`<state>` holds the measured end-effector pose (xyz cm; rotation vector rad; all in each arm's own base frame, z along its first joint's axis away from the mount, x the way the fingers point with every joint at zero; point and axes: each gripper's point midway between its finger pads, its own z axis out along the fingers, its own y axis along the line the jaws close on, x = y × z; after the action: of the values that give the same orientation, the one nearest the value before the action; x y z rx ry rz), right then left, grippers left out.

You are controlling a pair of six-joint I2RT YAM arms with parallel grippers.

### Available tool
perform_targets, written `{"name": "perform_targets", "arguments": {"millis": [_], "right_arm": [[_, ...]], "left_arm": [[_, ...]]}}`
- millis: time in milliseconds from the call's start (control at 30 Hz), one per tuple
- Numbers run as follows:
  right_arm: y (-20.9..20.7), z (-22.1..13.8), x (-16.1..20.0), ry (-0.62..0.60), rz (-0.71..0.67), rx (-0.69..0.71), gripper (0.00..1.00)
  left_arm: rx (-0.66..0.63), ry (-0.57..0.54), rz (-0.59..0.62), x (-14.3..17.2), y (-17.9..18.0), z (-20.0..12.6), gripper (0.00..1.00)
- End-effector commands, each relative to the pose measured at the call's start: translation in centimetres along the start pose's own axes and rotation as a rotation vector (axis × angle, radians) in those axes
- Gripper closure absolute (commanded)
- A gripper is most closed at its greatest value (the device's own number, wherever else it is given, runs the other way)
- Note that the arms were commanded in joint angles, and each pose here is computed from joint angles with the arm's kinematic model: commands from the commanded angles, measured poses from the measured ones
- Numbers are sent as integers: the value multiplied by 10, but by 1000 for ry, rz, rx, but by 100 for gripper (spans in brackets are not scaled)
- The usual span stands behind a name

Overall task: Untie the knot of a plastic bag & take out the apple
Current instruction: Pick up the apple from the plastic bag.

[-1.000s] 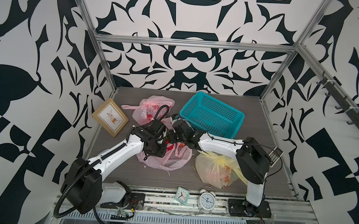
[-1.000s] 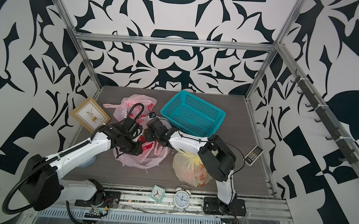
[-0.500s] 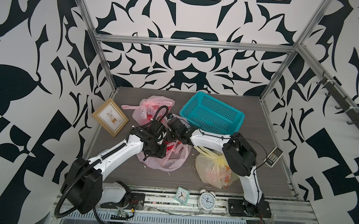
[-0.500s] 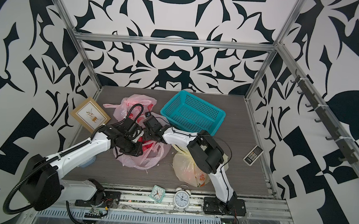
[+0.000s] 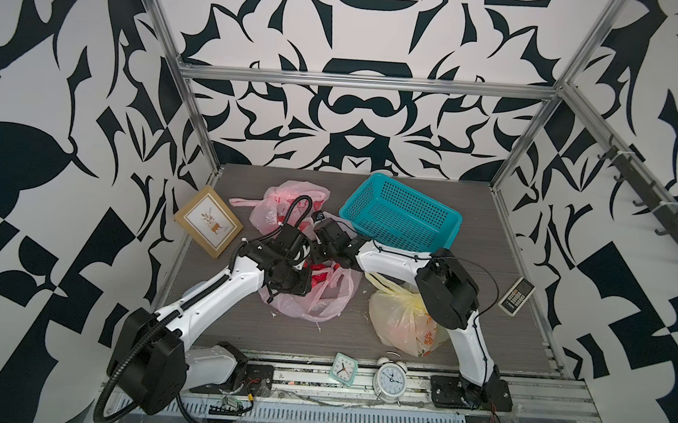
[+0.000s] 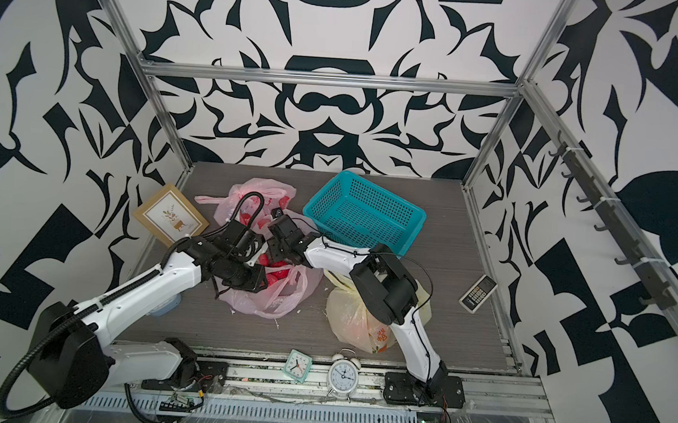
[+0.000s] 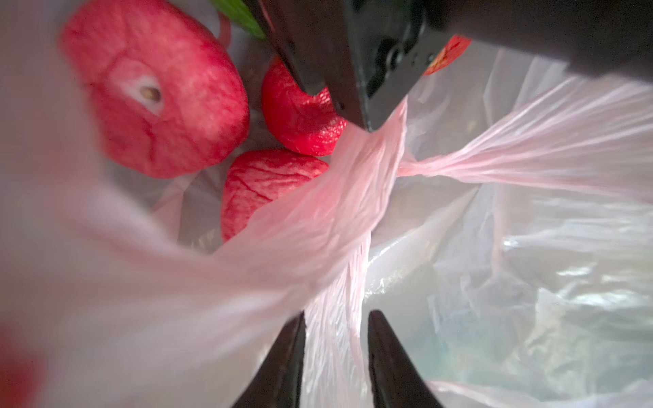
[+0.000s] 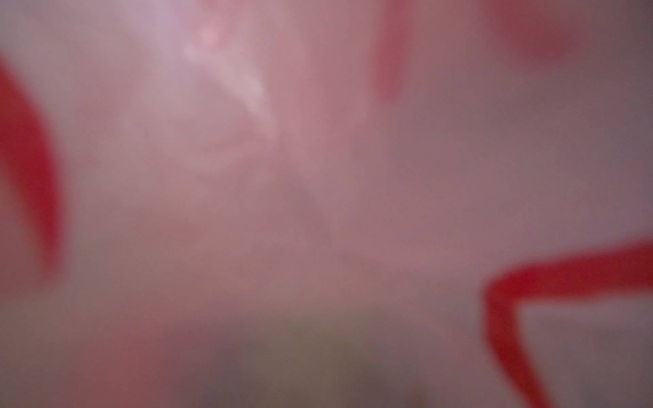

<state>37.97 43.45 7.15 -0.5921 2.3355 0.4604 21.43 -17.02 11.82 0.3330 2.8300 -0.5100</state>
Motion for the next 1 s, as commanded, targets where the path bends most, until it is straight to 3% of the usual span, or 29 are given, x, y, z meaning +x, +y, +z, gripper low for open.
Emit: {"name": "perform_targets", "arguments": {"millis": [0,400,767,867,967], "right_arm": [[-7,-13,0,9,6,16,58],[19,-99,-35,-102,30,-166,64],[47,-199,-55,-133,79,-614,64],[34,-222,-66,-197,82,-596,64],[-6,-240,-78,-286,76,-420,64]], "left_arm": [[-1,-89,4,-17,-3,-23,64],[-69,-285,33,-57,7,-68,57],[-91,-325,45,-72,10,-75,53],[-127,-325,41,-72,16,-75,51],[-184,-321,40,-71,26,-75,49]]}}
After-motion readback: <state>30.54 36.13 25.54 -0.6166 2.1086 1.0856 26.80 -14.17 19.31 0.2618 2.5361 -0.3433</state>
